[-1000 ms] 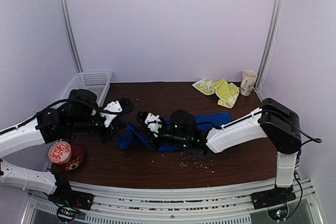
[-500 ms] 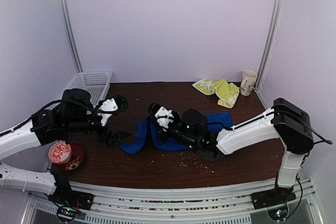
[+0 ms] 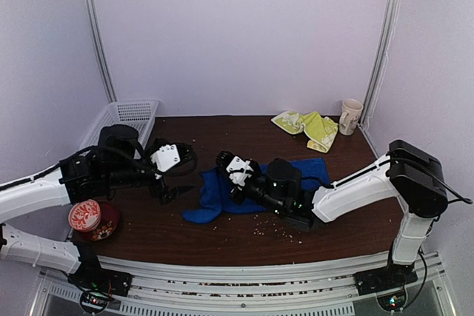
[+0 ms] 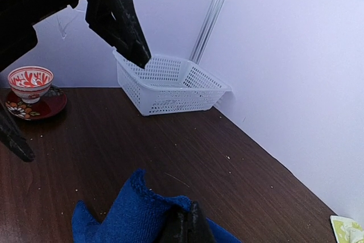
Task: Roll the towels
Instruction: Adjust the towel at the center of the board.
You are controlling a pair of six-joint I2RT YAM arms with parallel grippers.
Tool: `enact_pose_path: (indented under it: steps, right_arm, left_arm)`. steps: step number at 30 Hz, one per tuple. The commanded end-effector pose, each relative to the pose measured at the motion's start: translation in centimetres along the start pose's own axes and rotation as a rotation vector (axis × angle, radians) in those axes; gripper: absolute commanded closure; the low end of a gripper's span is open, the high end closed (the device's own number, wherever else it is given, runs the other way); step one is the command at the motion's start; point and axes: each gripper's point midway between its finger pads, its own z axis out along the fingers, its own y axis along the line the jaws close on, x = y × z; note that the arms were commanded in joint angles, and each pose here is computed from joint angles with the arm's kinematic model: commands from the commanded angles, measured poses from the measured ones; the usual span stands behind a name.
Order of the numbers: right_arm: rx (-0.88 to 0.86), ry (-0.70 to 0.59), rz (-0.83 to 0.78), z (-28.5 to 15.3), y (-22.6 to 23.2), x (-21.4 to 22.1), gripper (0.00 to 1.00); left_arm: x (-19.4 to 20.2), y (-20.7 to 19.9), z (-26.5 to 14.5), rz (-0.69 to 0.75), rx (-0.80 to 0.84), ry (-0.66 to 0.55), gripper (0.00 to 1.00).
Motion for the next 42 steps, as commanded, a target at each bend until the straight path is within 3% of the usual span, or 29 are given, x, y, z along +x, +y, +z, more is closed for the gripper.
enact_pose_path:
  steps: [1,10,15,21,30,42]
  right_arm:
    - [0.018,-0.07,-0.006,-1.0,-1.2,-2.5,1.0]
    - [0.028,-0.063,-0.02,-1.6,-2.0,-2.6,1.0]
    - [0.027,-0.065,-0.02,-1.7,-2.1,-2.4,1.0]
    - [0.024,-0.058,-0.021,-1.8,-2.0,-2.2,1.0]
    - [0.022,-0.051,-0.017,-1.7,-1.9,-2.1,1.0]
    - [0.016,-0.05,-0.014,-1.7,-1.8,-2.1,1.0]
  left_arm:
    - [-1.1,1.0,0.2,0.122,0.004,-0.151,0.04]
    - [0.3,1.8,2.2,0.036,0.211,-0.305,0.19]
    - [-0.2,1.2,4.2,0.033,0.354,-0.338,0.23]
    - [-0.3,0.5,5.2,0.019,0.458,-0.365,0.38]
    - [0.0,-0.5,5.6,-0.003,0.543,-0.37,0.56]
    - [1.0,-0.3,6.6,-0.021,0.529,-0.325,0.63]
